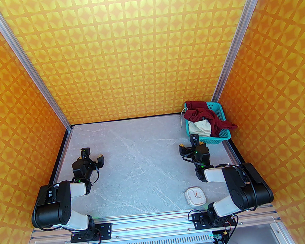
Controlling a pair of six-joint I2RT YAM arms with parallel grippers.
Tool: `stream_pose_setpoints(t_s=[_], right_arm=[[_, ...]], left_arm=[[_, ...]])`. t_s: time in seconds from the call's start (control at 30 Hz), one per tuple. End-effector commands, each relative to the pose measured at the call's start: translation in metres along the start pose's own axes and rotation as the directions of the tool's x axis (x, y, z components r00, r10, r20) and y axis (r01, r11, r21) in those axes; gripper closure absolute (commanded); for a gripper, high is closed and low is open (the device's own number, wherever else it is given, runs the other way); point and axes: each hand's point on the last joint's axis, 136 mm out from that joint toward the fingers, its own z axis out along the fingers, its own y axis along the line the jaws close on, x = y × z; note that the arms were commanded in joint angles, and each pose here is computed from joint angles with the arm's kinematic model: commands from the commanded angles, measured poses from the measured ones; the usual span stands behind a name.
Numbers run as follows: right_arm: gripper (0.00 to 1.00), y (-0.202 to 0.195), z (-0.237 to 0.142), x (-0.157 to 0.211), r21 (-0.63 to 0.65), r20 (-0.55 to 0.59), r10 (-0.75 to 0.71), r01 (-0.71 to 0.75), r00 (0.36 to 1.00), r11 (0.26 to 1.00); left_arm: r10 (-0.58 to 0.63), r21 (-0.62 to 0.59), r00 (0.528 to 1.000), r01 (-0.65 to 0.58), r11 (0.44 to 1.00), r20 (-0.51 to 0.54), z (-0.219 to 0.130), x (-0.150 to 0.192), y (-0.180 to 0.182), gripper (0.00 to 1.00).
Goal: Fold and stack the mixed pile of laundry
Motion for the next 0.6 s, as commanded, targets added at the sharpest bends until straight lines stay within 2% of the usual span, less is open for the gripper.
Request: stream_pose_setpoints(t_s=[0.0, 0.43, 0.57], right_arm=[[0.02, 0.000, 0.003, -0.006, 0.007, 0.018, 0.007, -0.007, 1.000, 1.000], [0.02, 0.000, 0.002, -0.006, 0.007, 0.023, 0.004, -0.004, 1.000, 1.000], [0.01, 0.001, -0.011, -0.012, 0.016, 0.086, -0.002, 0.001, 0.996, 1.000]], left_arm=[[0.002, 0.010, 1.000, -0.002, 1.000, 0.024, 0.004, -0.009, -0.002, 0.01], [0.003, -0.006, 1.000, -0.003, 1.000, 0.024, 0.004, -0.009, 0.000, 0.01], [0.075, -0.033, 0.996, -0.074, 0.997, 0.040, -0.005, -0.022, -0.011, 0.02]])
